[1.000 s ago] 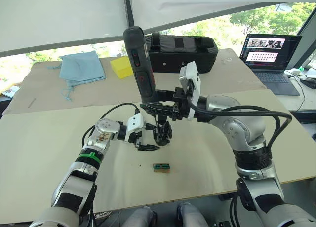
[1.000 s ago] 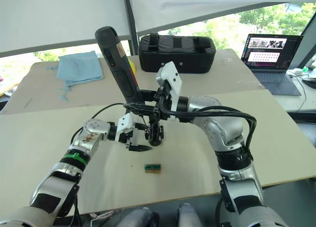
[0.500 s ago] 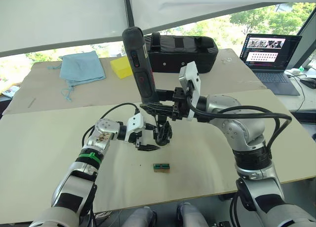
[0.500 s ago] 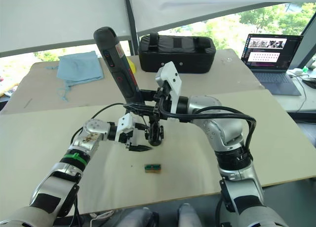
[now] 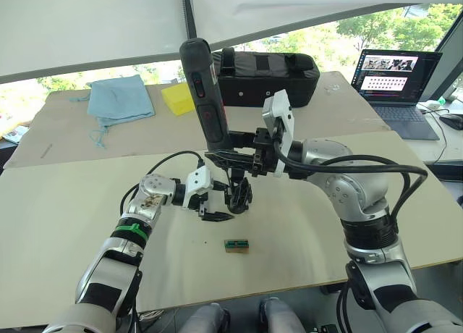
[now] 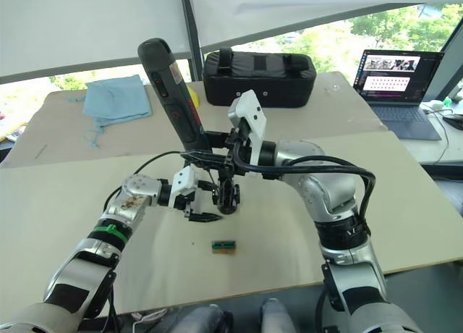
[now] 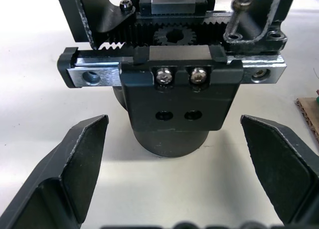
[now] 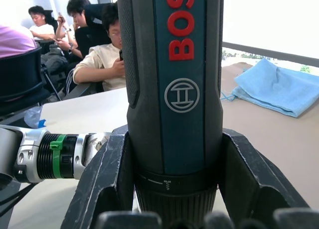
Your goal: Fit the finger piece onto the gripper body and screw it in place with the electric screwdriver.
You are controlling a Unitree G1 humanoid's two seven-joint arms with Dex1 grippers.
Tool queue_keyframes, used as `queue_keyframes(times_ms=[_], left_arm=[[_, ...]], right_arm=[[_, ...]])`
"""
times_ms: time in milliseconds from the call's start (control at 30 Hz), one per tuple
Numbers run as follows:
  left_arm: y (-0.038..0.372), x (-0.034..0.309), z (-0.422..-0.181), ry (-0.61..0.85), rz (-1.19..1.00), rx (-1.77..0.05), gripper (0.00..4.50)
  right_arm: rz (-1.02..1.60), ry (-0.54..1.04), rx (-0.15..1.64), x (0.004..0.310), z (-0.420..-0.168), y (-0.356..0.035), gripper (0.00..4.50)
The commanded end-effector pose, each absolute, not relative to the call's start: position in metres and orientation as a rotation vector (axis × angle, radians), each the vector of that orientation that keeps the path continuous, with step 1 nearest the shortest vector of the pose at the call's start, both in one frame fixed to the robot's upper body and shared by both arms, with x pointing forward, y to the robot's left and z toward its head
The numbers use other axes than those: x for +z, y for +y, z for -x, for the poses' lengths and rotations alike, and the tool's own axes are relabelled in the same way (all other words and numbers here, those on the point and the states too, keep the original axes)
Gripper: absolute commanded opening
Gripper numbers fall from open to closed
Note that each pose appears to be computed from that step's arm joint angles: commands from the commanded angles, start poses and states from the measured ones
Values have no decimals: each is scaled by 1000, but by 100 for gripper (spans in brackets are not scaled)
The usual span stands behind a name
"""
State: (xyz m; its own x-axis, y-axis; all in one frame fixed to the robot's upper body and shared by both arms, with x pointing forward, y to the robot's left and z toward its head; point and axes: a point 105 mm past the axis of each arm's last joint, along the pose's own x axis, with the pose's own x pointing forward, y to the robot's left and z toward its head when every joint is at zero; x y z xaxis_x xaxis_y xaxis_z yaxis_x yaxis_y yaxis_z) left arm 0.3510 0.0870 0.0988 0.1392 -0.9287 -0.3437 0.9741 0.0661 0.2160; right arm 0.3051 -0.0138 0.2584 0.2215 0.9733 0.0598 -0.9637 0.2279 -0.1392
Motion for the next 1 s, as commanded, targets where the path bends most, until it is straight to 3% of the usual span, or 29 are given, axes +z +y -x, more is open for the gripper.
queue_keyframes(times_ms=[33, 1000], left_arm=[[87, 108, -352, 83, -459, -1435, 450], [87, 110, -352, 79, -462, -1438, 450]], right_arm=[[82, -257, 1364, 286, -292, -14, 192], [99, -241, 1342, 276, -298, -16, 192]])
